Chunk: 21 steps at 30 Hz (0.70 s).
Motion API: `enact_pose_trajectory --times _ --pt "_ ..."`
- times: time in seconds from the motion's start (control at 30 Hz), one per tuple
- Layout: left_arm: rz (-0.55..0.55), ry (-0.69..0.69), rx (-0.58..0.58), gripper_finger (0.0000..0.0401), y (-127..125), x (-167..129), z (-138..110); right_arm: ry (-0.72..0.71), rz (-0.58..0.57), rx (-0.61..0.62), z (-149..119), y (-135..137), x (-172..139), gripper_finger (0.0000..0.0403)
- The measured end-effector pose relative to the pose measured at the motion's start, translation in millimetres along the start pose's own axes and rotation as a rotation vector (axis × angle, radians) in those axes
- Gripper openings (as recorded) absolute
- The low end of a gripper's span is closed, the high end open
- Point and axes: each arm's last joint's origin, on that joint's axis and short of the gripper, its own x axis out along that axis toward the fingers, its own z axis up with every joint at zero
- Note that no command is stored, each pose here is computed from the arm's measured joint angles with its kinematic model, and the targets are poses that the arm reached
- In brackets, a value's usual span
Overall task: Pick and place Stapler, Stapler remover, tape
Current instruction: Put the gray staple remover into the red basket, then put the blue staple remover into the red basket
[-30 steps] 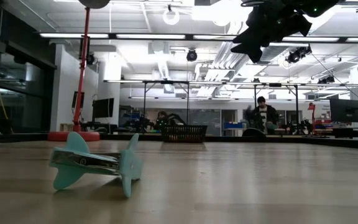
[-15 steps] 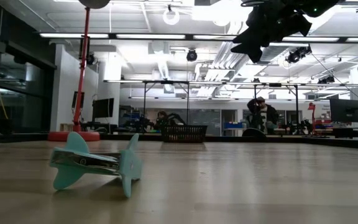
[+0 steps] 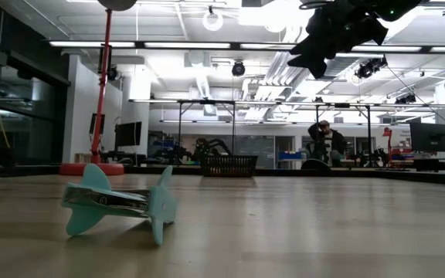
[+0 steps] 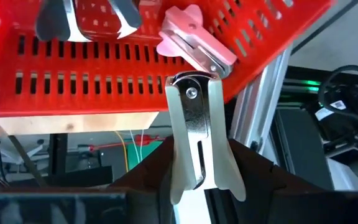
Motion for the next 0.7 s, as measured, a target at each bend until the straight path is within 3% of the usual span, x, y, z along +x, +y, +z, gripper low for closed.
enact_pose_trajectory --times 0.17,0.5,0.7 --pt "0.01 -0.009 -0.007 0.0128 0.9 0.2 0.0 0.007 0.001 0.008 -0.9 0.1 0.0 0.0169" --pt "0.016 -0.065 0.063 0.0228 -0.2 0.1 2.2 0.034 0.003 0.044 -4.3 0.5 -0.1 0.0169" --pt "0.049 -0.141 0.072 0.0258 -3.3 -5.1 0.3 0.07 0.002 0.112 -8.9 1.2 -0.3 0.0169"
